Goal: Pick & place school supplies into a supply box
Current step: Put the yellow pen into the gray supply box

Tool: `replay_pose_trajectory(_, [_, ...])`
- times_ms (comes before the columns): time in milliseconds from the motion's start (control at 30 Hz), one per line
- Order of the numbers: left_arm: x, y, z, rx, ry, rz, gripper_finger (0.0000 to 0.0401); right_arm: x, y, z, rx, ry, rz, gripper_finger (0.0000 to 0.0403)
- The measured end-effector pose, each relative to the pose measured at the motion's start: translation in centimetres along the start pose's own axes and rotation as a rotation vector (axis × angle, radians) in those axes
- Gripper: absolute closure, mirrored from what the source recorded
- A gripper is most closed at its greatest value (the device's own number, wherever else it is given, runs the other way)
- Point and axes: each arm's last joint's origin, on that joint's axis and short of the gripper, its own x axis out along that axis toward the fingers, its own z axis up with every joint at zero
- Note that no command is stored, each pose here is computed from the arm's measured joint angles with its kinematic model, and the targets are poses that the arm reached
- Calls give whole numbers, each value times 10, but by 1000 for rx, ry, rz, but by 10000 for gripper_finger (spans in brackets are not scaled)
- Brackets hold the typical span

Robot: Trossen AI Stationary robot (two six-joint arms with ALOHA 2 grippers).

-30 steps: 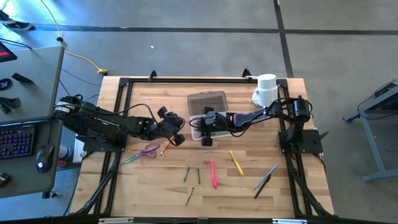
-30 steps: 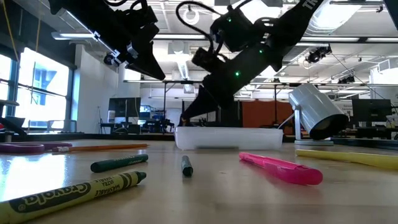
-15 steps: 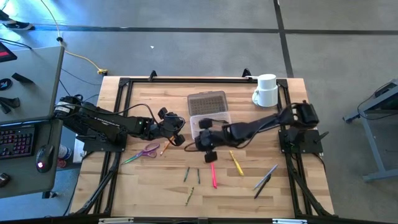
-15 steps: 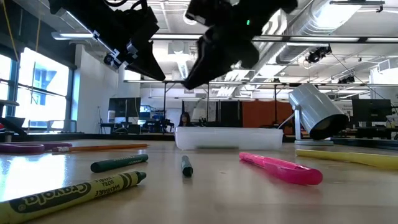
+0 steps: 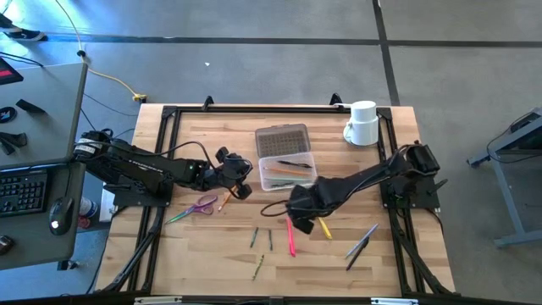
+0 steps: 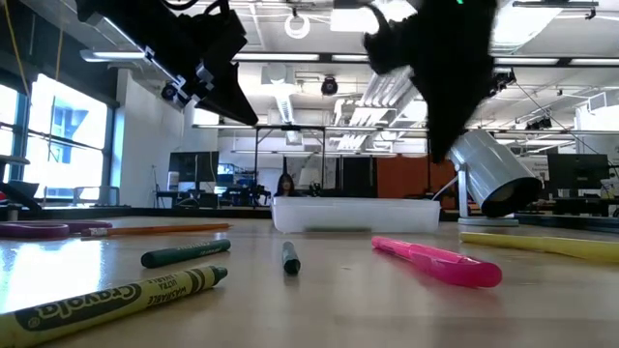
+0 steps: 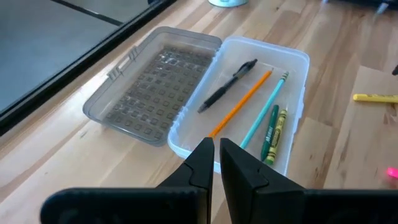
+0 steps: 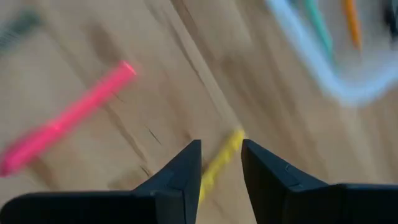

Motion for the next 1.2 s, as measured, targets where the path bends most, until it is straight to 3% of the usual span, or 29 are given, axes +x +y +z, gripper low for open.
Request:
replay_pose_trajectory(267, [0,0,1,57,-17,20,339,46,-10,-32,227,157,28,304])
replay_pose_trajectory(400, [1,2,4,86,-35,26,339,56,-12,-35,242,167,69,304])
replay_pose_trajectory(667, [13,19,12,33,-34,58,339,75,-20,-44,248,75,71,305])
replay_pose_trajectory(767, [16,24,13,19,-26,61,339,81,-24,-50,294,76,68,321])
replay_pose_trajectory(867, [20,30,15,5,-23,80,339,81,-26,-52,357,82,41,362])
replay_pose_trajectory(933, [21,34,16,-2,-22,93,339,77,-22,-49,329,80,47,388])
replay_pose_trajectory(1000, [23,38,17,-11,-20,107,339,68,-14,-42,257,54,58,389])
replay_pose_trajectory(1133, [26,44,19,-26,-21,127,339,28,6,-8,122,-157,91,376])
replay_pose_trajectory(1200, [27,45,19,-29,-21,131,339,7,9,6,24,-250,52,384])
